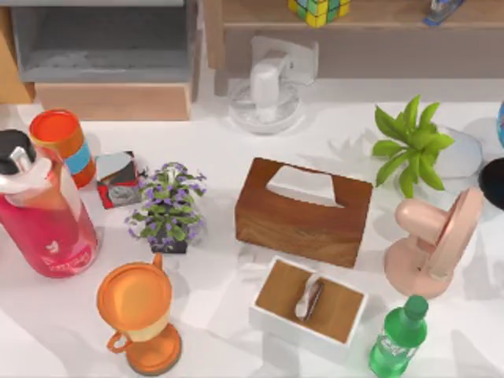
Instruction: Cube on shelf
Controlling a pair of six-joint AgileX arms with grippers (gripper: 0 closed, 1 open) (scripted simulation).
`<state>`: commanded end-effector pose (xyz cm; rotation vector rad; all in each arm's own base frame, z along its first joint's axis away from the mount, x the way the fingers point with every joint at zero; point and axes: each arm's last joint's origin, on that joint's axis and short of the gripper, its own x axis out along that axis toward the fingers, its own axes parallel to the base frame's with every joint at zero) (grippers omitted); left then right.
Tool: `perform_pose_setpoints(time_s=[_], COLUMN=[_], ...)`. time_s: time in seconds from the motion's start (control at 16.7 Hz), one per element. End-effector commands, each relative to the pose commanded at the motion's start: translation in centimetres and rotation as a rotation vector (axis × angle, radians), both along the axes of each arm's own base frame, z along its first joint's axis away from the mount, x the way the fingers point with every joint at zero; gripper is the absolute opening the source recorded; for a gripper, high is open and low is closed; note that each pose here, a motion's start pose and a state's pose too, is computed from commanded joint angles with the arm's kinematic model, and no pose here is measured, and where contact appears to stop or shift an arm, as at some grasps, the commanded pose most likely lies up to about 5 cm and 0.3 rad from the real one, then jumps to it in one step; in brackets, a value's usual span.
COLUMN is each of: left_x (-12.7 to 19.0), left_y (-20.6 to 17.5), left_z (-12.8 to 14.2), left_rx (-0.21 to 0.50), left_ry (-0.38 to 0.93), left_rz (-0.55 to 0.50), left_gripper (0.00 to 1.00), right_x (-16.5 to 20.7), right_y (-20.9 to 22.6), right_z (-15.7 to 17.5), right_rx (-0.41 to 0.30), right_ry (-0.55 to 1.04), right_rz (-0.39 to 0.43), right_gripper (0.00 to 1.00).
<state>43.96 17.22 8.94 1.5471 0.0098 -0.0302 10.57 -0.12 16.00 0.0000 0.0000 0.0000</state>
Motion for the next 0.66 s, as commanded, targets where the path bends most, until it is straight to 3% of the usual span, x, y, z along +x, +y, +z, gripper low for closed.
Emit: perform_pose_setpoints(time_s=[0.3,0.66], left_x=[0.0,0.0], left_y=[0.0,0.0], left_z=[0.0,0.0], left_rx=[0.0,0.0], left_ry=[0.0,0.0], left_rz=[0.0,0.0], left_gripper=[0.98,1.0], right_x=[0.0,0.0], right_y=[0.0,0.0], right_z=[0.0,0.0], right_rx=[0.0,0.0], right_ry=[0.0,0.0], right_rz=[0.0,0.0], right_gripper=[1.0,1.0])
